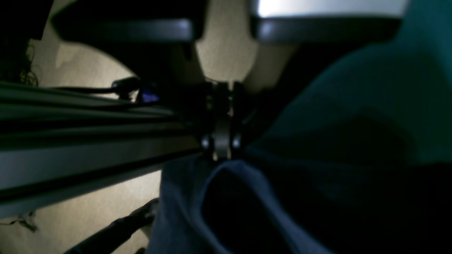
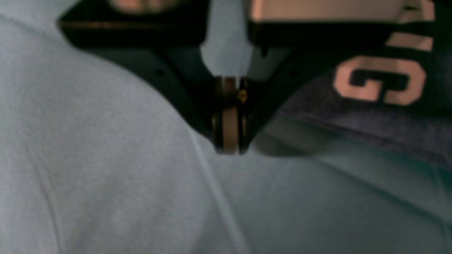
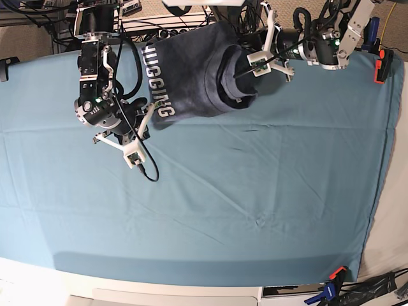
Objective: Fold the T-shirt properly
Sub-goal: 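Pinch the bundle's edge with the left gripper and tuck it under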
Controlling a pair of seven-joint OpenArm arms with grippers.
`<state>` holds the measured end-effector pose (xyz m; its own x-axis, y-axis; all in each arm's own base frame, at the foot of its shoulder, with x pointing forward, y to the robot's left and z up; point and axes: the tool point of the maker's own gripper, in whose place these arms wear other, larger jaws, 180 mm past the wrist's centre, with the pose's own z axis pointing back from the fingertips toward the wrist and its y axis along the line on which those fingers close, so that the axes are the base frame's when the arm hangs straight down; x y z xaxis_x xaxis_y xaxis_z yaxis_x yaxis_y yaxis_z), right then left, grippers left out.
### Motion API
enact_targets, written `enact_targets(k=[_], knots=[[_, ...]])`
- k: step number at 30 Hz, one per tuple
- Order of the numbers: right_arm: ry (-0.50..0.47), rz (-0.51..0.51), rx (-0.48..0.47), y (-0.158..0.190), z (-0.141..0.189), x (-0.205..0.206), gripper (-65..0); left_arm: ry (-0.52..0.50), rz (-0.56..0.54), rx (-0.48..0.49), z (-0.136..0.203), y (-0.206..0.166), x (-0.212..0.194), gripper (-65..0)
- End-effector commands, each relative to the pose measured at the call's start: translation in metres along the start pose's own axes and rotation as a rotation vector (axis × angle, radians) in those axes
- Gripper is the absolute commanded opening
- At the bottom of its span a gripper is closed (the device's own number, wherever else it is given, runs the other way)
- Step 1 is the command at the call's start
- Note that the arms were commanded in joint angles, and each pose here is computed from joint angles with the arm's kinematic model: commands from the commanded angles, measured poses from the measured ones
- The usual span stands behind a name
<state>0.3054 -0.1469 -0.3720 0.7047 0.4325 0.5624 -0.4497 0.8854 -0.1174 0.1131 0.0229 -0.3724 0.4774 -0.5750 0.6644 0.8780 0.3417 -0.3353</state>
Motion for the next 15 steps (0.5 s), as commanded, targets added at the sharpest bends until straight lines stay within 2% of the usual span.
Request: enact_targets(k=[1, 9, 15], knots=[[-0.048, 0.011, -0.013, -0.005, 0.005, 0.014, -65.0, -0.052, -0.011, -0.011, 0.003, -0.002, 0.013, -65.0], [-0.043, 0.012, -0.017, -0.006, 0.005, 0.014, -65.0, -0.117, -0.033, 0.007, -0.003, 0.005, 0.038, -65.0], [-0.042, 0.012, -0.017, -0.006, 0.005, 0.013, -65.0, -0.102, -0.013, 0.007, -0.007, 0.007, 0.032, -65.0]])
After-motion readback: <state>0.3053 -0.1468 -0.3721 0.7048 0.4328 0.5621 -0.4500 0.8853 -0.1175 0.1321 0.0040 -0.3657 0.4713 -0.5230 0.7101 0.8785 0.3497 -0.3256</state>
